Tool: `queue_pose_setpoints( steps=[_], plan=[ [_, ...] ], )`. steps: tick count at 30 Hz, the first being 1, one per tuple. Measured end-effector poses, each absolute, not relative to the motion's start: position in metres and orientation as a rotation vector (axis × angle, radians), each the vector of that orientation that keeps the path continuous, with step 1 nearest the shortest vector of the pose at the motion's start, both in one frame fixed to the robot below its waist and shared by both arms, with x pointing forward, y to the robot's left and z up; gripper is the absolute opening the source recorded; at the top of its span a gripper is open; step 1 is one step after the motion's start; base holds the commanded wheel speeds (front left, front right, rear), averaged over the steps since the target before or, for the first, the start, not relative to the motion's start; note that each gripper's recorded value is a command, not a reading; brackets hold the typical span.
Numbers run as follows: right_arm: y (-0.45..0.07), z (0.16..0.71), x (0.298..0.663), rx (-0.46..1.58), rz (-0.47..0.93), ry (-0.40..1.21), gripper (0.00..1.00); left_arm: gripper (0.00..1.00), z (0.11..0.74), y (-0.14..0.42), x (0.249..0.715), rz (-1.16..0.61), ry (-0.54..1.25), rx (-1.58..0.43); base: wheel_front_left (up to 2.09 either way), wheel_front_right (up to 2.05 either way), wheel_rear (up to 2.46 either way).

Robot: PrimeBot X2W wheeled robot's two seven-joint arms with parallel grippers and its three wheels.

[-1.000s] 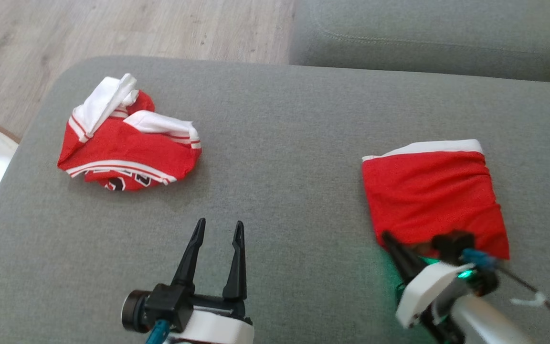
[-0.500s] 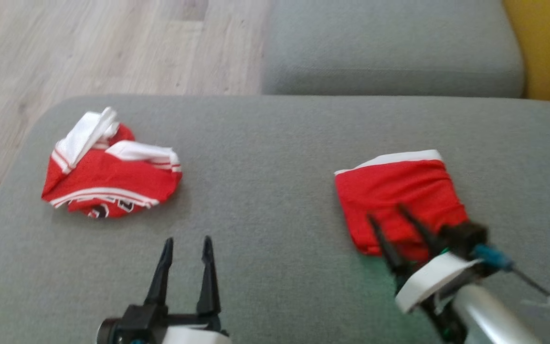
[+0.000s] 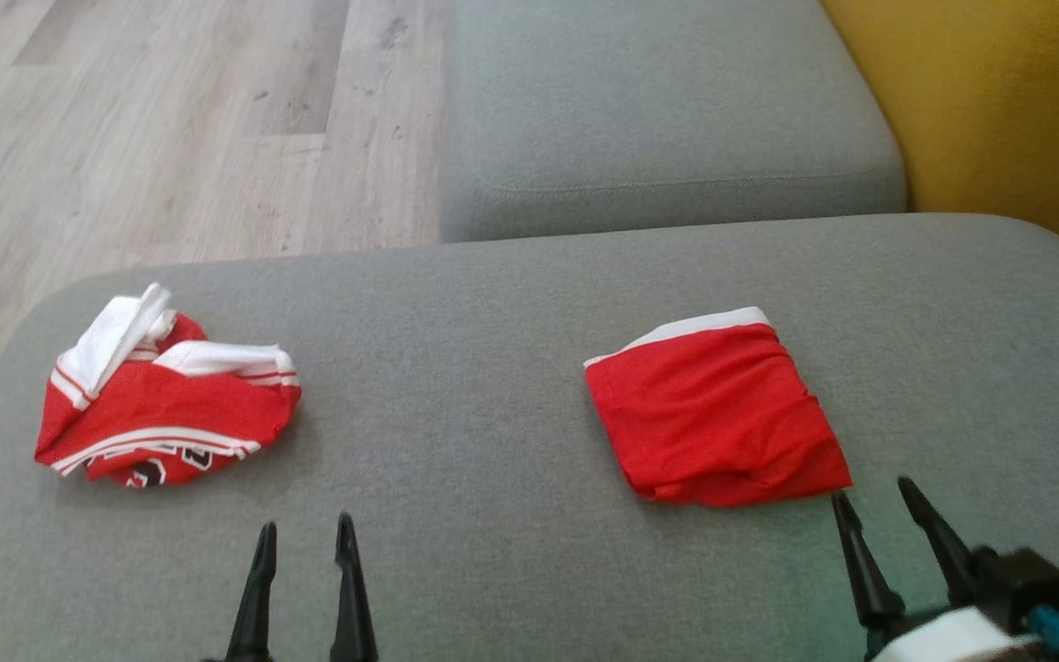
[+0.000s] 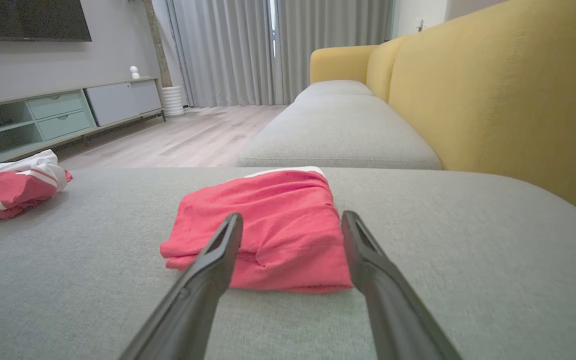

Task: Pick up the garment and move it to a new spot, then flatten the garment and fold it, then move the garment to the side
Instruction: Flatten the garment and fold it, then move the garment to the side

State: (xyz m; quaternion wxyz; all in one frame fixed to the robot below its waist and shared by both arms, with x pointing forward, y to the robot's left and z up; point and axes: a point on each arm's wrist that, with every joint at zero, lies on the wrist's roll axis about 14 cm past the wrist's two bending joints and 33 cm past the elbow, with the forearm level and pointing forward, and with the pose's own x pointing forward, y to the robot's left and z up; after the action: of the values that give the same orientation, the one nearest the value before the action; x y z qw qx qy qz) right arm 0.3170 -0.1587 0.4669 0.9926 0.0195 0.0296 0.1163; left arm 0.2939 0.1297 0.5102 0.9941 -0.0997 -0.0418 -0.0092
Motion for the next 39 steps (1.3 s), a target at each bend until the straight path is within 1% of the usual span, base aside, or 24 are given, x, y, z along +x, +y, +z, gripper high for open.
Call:
queue_pose_setpoints(
  steps=[4, 8, 24, 39],
  plan=[
    [-0.166, 0.46, 0.305, 0.062, 0.187, 0.072, 1.0, 1.0, 0.502, 0.13, 0.287, -0.02, -0.06, -0.174, 0.0, 0.0, 0.0],
    [-0.169, 0.461, 0.302, 0.071, 0.17, 0.067, 1.0, 1.0, 0.496, 0.128, 0.285, -0.035, -0.044, -0.16, 0.0, 0.0, 0.0],
    [-0.163, 0.462, 0.301, 0.067, 0.188, 0.061, 1.0, 1.0, 0.486, 0.127, 0.278, -0.044, -0.019, -0.128, 0.0, 0.0, 0.0],
    [-0.163, 0.454, 0.306, 0.049, 0.205, 0.099, 1.0, 1.0, 0.475, 0.129, 0.279, -0.033, 0.024, -0.126, 0.0, 0.0, 0.0]
  ],
)
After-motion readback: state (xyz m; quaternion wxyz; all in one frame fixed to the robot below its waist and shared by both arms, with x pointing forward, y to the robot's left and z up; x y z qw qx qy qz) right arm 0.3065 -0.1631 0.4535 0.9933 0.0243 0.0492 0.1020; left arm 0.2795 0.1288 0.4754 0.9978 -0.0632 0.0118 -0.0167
